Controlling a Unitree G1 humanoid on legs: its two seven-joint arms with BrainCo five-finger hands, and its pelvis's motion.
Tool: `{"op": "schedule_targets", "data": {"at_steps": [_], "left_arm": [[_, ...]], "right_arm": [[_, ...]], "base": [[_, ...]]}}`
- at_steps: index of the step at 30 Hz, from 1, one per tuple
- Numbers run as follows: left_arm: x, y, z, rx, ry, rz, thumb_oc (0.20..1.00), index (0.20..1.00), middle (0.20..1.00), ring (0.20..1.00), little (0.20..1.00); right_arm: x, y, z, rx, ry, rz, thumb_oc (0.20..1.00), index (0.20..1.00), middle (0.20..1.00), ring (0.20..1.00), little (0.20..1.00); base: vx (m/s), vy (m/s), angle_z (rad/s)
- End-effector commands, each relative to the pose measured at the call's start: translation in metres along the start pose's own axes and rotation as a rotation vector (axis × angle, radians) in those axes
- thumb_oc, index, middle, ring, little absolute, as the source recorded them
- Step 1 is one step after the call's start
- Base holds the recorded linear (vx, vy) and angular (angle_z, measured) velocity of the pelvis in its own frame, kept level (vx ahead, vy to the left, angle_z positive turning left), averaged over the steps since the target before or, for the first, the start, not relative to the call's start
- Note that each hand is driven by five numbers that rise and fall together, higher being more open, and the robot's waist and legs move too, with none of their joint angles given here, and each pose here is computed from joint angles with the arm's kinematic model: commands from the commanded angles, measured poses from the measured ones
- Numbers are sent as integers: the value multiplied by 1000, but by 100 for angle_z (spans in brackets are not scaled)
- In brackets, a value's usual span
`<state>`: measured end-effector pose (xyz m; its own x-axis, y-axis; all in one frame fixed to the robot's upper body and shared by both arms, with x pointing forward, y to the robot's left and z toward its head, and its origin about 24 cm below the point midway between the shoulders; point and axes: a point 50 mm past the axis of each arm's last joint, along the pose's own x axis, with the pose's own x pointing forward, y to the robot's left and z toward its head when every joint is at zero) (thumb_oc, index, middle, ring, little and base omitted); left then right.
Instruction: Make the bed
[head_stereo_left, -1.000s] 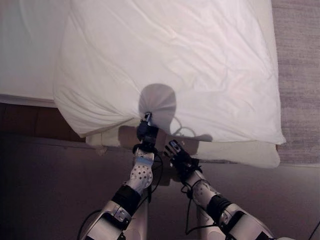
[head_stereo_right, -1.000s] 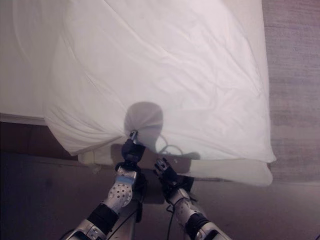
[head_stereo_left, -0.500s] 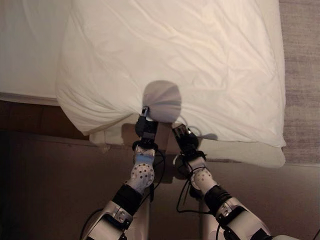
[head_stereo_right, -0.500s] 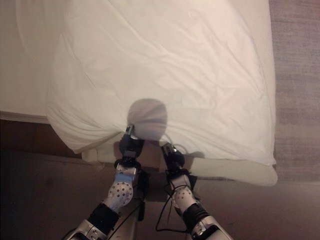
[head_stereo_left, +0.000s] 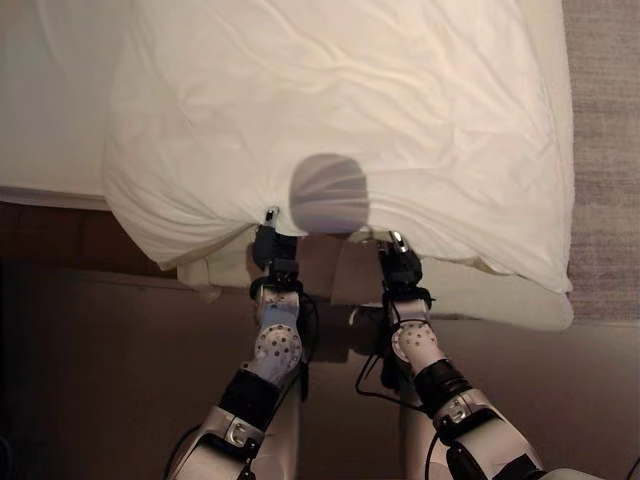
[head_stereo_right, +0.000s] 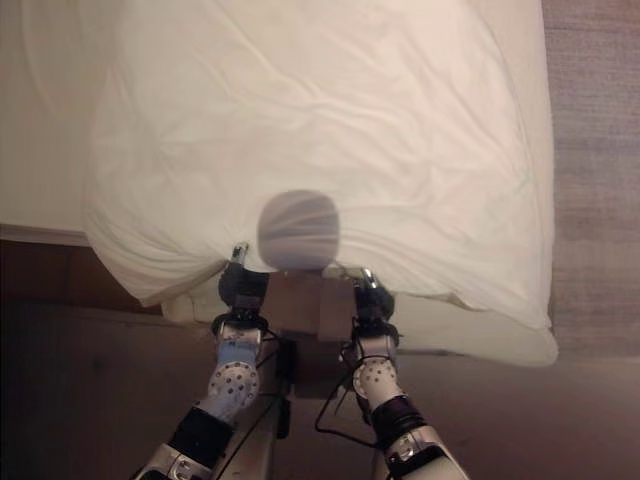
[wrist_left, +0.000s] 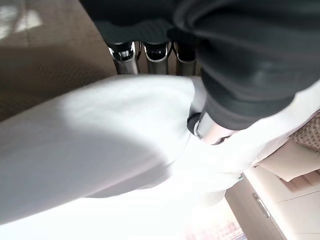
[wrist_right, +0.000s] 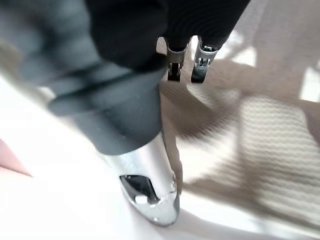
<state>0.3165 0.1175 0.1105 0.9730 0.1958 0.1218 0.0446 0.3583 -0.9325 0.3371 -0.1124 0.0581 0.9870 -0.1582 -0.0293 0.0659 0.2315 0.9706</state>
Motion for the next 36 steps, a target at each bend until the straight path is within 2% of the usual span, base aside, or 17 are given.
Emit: {"op": "schedule_targets", "data": {"at_steps": [1, 4, 8, 15, 22, 28, 36], "left_arm": [[2, -8, 108, 9, -512, -73, 200, 200, 200, 200, 200], [1, -6, 113, 32, -531, -57, 200, 200, 200, 200, 200], [1, -7, 120, 67, -549, -69, 200, 200, 200, 200, 200], [-1, -12, 109, 60, -503, -109, 200, 200, 200, 200, 200], [-5, -14, 106, 37, -494, -124, 200, 200, 200, 200, 200], [-8, -12, 106, 37, -487, -114, 200, 200, 200, 200, 200], [-10, -4, 107, 47, -493, -63, 200, 200, 200, 200, 200]], "right_arm": [[4, -15, 104, 16, -404, -60, 1000, 1000, 1000, 1000, 1000], [3, -17, 112, 2, -427, -72, 1000, 1000, 1000, 1000, 1000], [4, -24, 117, -122, -378, -95, 1000, 1000, 1000, 1000, 1000], [-2, -41, 92, -173, -248, -111, 1000, 1000, 1000, 1000, 1000], [-17, -51, 39, -169, -35, -95, 1000, 1000, 1000, 1000, 1000], [-28, -40, 10, -131, 76, -10, 1000, 1000, 1000, 1000, 1000], [-22, -8, 23, -43, -45, 76, 1000, 1000, 1000, 1000, 1000]], "base": [[0, 0, 0], [0, 0, 0], [0, 0, 0], [0, 0, 0], [2, 1, 0], [0, 0, 0], [0, 0, 0]]}}
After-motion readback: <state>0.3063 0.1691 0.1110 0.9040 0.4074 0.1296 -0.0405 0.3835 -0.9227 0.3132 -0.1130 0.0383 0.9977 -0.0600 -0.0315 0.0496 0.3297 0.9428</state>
